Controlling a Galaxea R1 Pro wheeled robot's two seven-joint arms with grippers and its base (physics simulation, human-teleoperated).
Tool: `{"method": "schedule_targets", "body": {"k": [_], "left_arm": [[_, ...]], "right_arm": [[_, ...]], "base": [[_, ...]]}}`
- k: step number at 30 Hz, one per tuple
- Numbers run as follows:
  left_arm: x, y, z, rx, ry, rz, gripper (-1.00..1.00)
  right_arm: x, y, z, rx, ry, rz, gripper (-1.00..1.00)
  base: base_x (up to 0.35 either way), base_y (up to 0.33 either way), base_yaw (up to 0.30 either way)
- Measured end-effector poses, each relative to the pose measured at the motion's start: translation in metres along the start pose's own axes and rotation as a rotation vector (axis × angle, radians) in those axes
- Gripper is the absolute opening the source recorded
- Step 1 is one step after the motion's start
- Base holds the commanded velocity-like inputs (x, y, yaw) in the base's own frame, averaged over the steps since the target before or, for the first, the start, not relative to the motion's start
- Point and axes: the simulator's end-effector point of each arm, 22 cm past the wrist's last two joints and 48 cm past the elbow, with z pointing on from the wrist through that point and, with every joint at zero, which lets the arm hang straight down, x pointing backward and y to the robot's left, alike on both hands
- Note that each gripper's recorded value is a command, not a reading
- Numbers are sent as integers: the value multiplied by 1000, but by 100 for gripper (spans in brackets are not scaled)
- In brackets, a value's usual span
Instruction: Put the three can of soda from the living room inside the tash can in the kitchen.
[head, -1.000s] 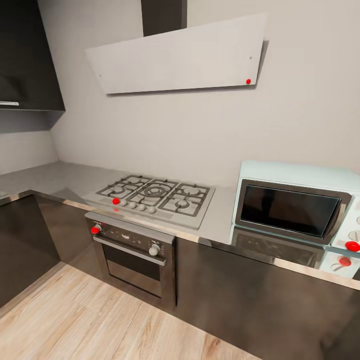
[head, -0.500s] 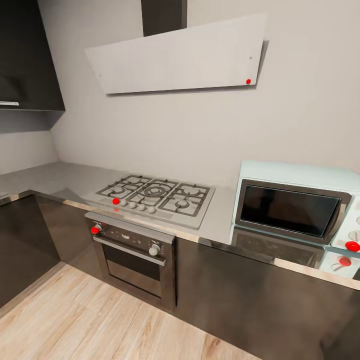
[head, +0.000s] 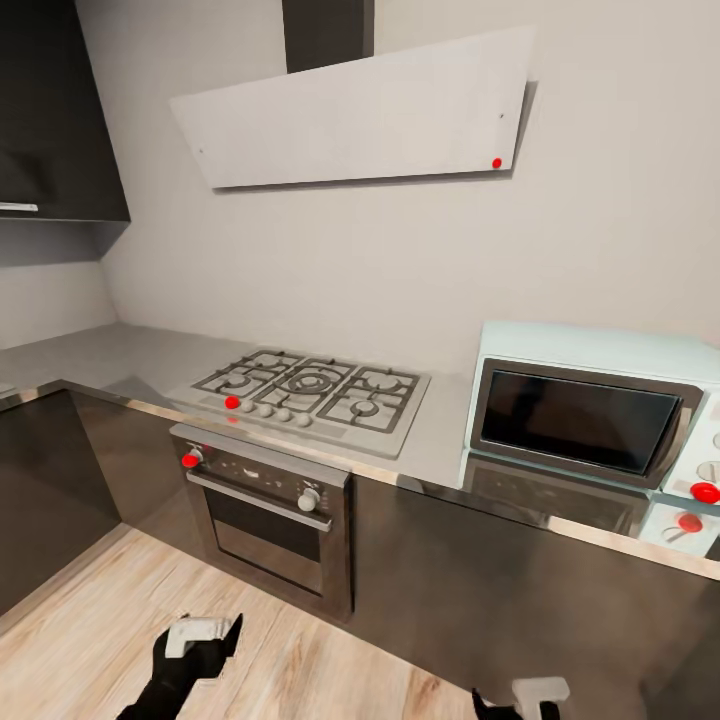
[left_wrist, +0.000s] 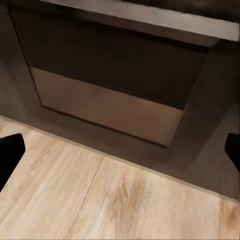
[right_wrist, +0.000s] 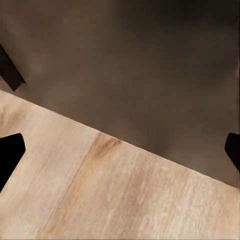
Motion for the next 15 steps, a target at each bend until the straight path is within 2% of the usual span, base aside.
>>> {"method": "schedule_targets", "body": {"k": [1, 6, 7, 12, 13, 15], "left_arm": [[-24, -1, -2, 6, -52, -5, 100], [-79, -6, -9, 27, -168, -4, 100], [-102, -9, -21, 37, -224, 2, 100], [-101, -3, -49, 26, -290, 17, 100], [-97, -1, -60, 21, -341, 32, 100], [-85, 2, -64, 15, -354, 33, 100]], "right_arm": [[-35, 4, -1, -19, -48, -3, 100], [-122, 17, -22, -100, -166, -20, 100], [-156, 13, -39, -122, -204, -20, 100], [-184, -8, -53, -101, -256, -9, 100], [-197, -16, -58, -90, -313, -15, 100], [-204, -21, -61, -80, -367, -23, 100]], "base": [[0, 0, 0], [0, 0, 0], [0, 0, 0], [0, 0, 0], [0, 0, 0], [0, 0, 0]]}}
